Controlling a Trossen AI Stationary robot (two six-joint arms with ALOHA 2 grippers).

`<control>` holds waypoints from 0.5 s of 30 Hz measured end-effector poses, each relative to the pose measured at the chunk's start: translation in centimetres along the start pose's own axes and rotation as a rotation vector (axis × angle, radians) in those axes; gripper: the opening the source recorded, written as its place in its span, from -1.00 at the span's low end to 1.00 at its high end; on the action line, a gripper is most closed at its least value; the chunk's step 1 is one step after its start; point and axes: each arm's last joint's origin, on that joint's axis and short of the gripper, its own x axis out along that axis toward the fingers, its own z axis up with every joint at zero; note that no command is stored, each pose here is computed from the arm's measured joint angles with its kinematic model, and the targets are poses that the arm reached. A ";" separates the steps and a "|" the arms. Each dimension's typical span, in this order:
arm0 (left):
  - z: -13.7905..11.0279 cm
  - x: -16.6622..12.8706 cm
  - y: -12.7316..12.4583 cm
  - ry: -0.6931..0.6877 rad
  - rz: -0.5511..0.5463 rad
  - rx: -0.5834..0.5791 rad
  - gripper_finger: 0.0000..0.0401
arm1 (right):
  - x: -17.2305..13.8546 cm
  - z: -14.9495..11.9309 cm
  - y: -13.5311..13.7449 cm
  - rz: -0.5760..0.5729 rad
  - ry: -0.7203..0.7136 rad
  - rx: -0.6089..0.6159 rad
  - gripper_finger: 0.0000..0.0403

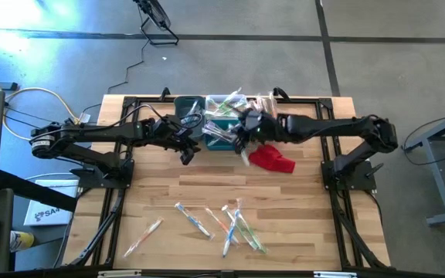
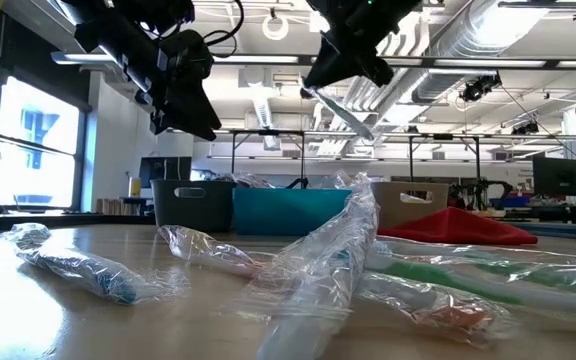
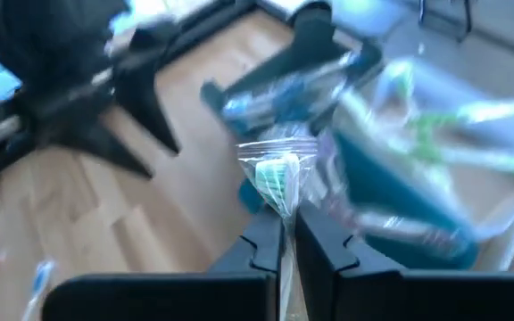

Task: Pick & Place Toothbrushes
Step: Put the top right green toothbrush into the transparent bin

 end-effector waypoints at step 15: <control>0.2 0.0 -0.1 -0.024 -0.010 -0.160 -0.29 | 0.8 6.3 -7.8 0.101 -0.245 -0.125 -0.96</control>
